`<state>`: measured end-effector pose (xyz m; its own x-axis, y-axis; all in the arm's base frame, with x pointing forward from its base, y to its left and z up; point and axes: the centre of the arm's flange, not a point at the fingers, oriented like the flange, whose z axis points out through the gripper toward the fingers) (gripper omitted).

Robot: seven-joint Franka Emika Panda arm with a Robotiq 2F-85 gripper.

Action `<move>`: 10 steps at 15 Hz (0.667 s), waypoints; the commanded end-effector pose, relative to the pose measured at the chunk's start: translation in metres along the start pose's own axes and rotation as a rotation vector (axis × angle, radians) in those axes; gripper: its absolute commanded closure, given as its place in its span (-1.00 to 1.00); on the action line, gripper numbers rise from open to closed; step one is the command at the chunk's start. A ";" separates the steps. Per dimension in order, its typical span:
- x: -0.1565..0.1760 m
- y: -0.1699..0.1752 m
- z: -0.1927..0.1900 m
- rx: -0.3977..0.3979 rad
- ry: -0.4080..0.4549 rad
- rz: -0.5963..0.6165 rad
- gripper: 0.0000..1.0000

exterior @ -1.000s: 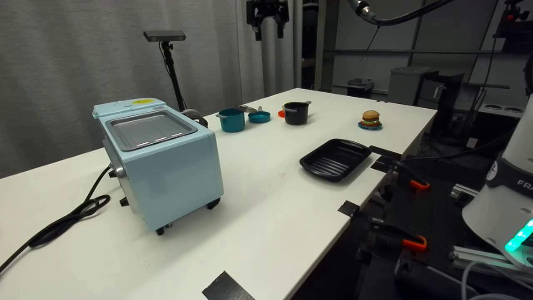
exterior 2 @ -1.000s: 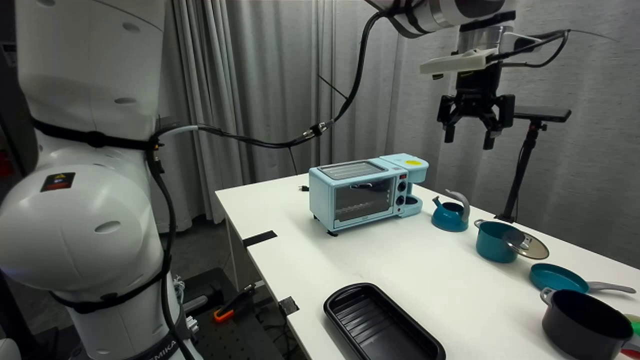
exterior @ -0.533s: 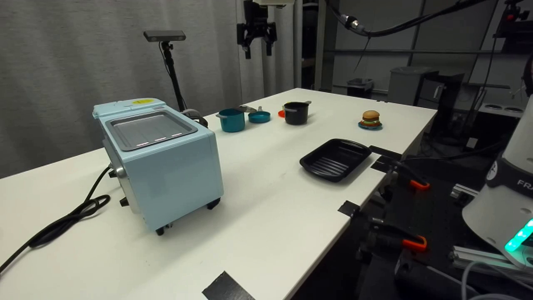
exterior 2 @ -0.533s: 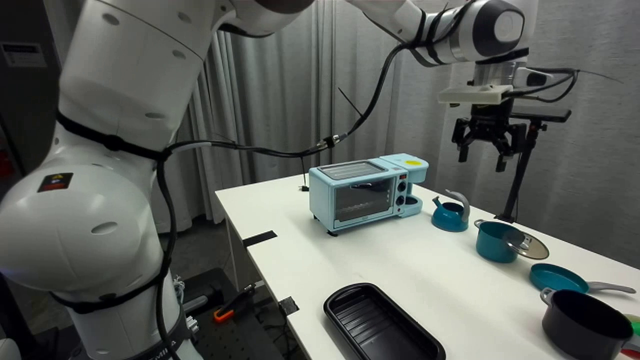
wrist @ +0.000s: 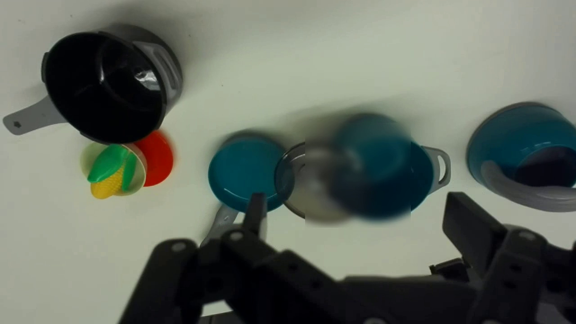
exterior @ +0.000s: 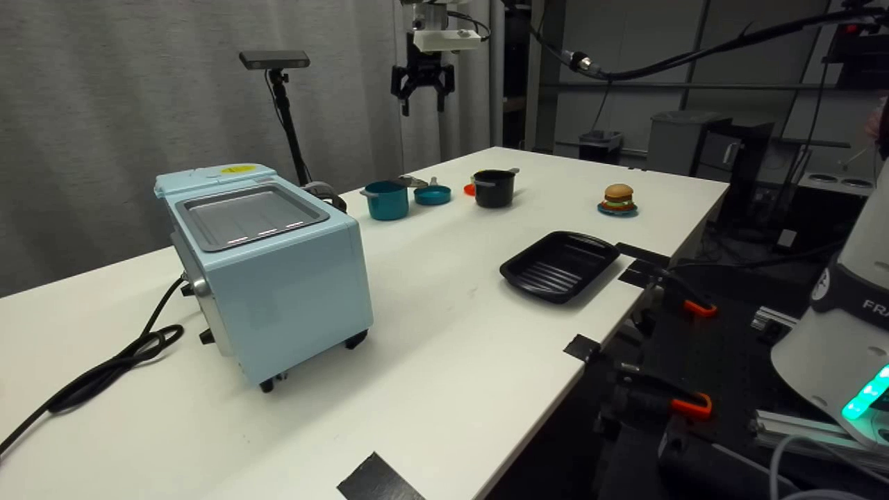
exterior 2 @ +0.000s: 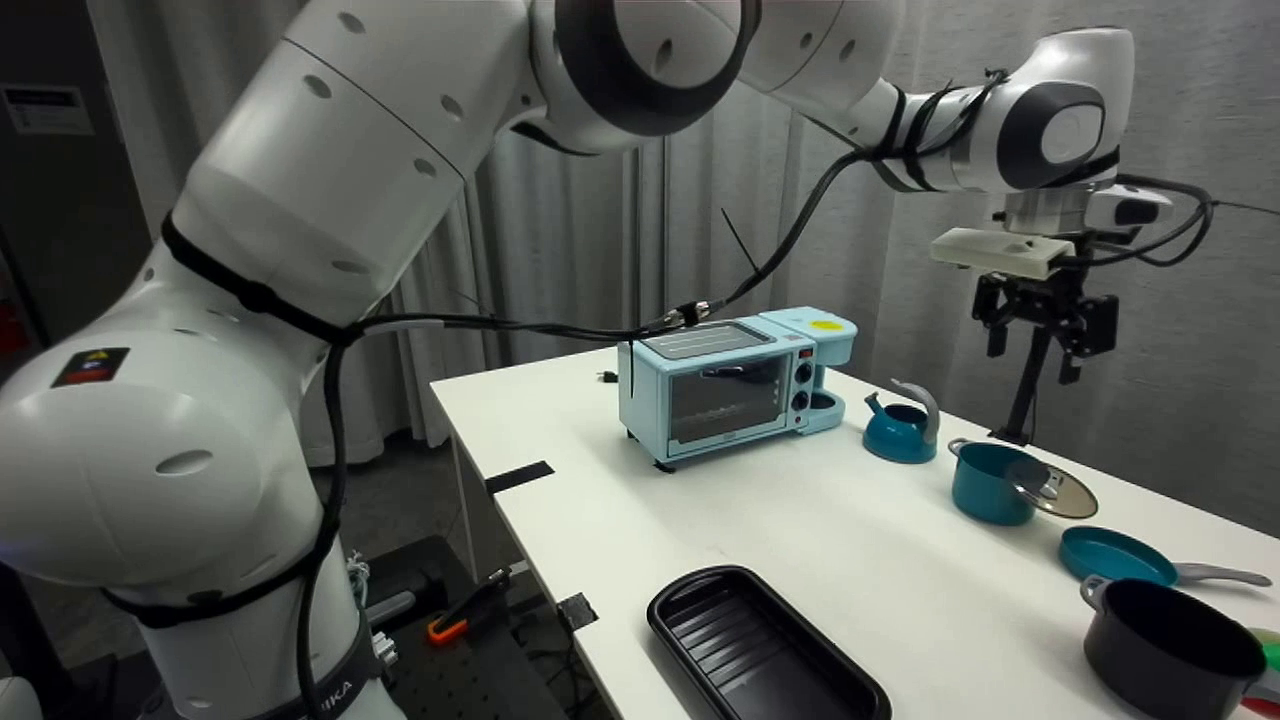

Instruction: Pick the lid on the blue pot and put it on the counter

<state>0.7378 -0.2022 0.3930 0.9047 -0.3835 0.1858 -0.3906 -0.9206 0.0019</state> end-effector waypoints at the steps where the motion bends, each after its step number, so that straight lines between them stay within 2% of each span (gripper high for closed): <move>1: 0.042 0.009 0.004 0.008 0.059 0.083 -1.00; 2: 0.011 0.009 0.001 -0.003 0.024 0.037 -1.00; 8: 0.018 0.011 0.006 -0.004 0.040 0.063 -1.00; 10: 0.026 0.010 0.011 -0.012 0.052 0.009 -1.00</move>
<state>0.7510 -0.2196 0.3908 0.8741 -0.4306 0.2249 -0.4412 -0.8974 -0.0031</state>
